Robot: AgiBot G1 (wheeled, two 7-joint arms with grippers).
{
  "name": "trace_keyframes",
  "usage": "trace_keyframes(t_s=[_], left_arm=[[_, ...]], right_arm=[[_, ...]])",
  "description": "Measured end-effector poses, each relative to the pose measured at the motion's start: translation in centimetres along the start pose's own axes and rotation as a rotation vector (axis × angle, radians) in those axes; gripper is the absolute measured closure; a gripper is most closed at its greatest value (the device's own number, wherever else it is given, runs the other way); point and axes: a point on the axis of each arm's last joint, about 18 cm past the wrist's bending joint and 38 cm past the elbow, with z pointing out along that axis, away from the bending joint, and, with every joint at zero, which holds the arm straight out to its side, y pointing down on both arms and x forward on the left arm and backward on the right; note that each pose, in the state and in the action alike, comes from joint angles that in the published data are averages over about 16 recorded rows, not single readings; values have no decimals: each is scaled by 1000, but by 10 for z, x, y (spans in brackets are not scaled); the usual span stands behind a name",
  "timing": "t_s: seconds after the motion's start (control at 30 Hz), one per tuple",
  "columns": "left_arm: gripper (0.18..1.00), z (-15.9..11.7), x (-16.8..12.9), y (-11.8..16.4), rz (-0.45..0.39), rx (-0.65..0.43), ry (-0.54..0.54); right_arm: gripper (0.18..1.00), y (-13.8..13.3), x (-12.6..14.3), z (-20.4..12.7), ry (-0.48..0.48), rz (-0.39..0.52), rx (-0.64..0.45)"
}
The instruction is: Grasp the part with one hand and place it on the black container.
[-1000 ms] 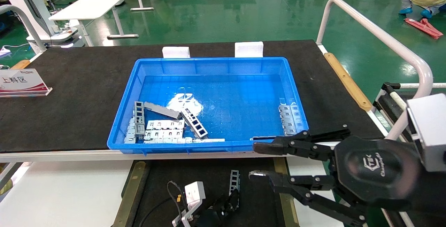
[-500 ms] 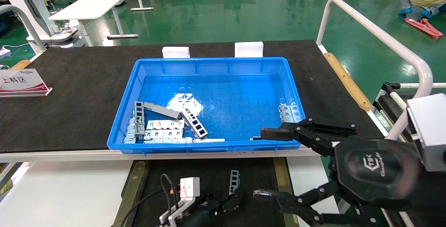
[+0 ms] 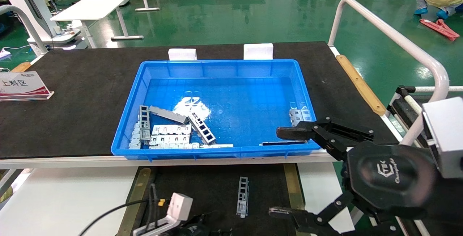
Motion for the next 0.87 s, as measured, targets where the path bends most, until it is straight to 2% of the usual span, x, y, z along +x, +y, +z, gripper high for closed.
trace_keyframes(t_s=[0.27, 0.47, 0.87], left_arm=[[191, -37, 1, -19, 82, -28, 77], [184, -58, 4, -34, 123, -26, 113], [184, -74, 9, -50, 162, -14, 142]], right_arm=[[193, 0, 0, 0, 0, 0, 0], [179, 0, 0, 0, 0, 0, 0], [178, 0, 0, 0, 0, 0, 0]])
